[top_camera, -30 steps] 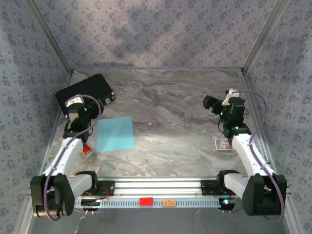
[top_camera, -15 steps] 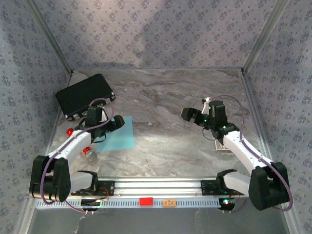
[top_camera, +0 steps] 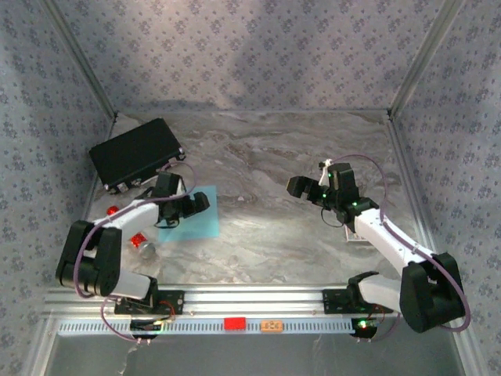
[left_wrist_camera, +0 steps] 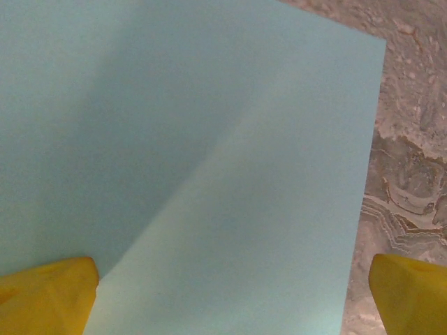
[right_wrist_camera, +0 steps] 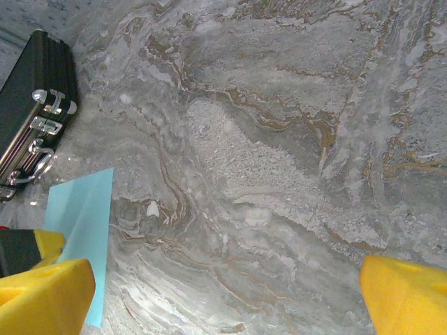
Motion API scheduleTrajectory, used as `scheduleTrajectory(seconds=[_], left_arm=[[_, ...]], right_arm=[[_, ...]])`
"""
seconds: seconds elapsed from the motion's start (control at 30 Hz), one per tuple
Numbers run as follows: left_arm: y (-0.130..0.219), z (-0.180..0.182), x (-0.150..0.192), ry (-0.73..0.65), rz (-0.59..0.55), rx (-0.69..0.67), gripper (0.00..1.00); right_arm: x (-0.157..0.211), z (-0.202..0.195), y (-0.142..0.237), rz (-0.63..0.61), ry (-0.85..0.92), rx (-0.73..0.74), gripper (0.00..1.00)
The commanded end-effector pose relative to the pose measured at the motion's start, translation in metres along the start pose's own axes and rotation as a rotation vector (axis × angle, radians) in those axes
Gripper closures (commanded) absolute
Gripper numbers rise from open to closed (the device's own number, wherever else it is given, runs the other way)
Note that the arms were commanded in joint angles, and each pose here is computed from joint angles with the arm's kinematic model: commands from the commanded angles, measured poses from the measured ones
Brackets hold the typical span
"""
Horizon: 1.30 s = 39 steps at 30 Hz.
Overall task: Fold a paper plane with a square sheet of paper (pick it up from the middle)
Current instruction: Move the square sheet of paper to the center of the table.
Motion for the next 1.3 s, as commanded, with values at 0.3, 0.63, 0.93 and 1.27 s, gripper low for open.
scheduleTrajectory(seconds=[0.3, 0.63, 0.93, 1.27], left_arm=[[-0.033, -0.066, 0.038, -0.095, 0.099, 0.004, 0.0], [-0.032, -0.151, 0.044, -0.167, 0.002, -0.022, 0.0], [-0.028, -0.144, 0.035, -0.367, 0.094, -0.093, 0.0], [-0.048, -0.142, 0.051, -0.302, 0.186, -0.046, 0.0]], right_arm=[[0.009, -0.029, 0.019, -0.088, -0.089, 0.18, 0.01], [0.011, -0.026, 0.027, -0.03, -0.119, 0.087, 0.01], [0.014, -0.029, 0.026, -0.037, -0.11, 0.086, 0.01], [0.016, -0.031, 0.025, -0.042, -0.118, 0.084, 0.01]])
Point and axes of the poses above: each hand's point on the last joint's axis, 136 mm out from that joint toward the fingers, its own y axis back along the fingers, its own z axis along the line the jaws close on, x = y × z, the point moved 5 cm from there along y, back along the fingers, and after that the axes turned 4 degrees about -y, right-handed, at the moved point
